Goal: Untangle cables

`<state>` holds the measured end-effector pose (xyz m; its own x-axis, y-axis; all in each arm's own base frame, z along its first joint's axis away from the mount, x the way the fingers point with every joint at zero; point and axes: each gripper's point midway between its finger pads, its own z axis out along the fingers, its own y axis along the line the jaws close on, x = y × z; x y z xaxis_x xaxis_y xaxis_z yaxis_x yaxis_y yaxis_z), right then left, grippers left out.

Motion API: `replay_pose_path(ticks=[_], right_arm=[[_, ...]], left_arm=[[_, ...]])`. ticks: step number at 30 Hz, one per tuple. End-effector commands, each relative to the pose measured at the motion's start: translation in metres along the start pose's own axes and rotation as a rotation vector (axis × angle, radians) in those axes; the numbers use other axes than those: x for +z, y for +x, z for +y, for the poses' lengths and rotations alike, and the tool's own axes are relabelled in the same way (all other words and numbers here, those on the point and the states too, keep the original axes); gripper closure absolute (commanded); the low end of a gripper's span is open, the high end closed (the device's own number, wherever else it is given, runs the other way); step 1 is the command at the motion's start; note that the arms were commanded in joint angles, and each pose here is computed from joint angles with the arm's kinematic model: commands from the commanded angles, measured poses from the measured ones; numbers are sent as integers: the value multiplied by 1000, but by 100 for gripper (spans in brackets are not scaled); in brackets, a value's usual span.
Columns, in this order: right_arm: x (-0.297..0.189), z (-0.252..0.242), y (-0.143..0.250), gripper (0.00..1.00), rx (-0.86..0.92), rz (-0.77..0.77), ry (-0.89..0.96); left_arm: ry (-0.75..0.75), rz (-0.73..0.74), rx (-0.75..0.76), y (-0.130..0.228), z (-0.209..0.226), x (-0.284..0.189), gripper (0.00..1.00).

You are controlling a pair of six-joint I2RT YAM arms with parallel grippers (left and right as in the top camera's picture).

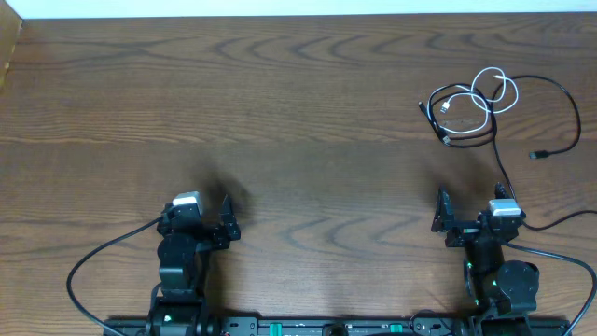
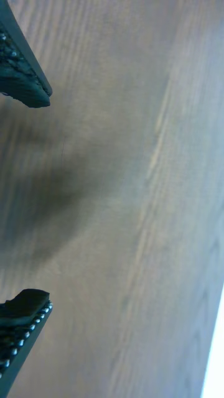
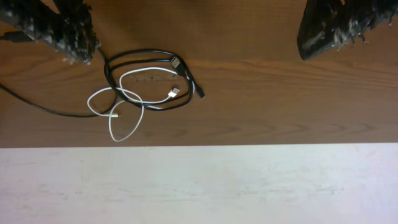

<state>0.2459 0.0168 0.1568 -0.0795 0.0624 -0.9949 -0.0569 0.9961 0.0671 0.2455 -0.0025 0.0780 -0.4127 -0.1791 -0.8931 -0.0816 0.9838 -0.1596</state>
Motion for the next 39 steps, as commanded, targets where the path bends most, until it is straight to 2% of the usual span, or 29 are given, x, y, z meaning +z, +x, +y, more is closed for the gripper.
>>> replay_pose_path(ticks=[1, 16, 39], right_arm=[[0, 2, 0, 1, 12, 0, -8], [0, 2, 0, 1, 12, 0, -8], [0, 2, 0, 1, 12, 0, -8]], left_arm=[[-9, -8, 3, 4, 2, -3, 2], [40, -280, -14, -53, -7, -27, 2], [40, -274, -14, -51, -7, -26, 2]])
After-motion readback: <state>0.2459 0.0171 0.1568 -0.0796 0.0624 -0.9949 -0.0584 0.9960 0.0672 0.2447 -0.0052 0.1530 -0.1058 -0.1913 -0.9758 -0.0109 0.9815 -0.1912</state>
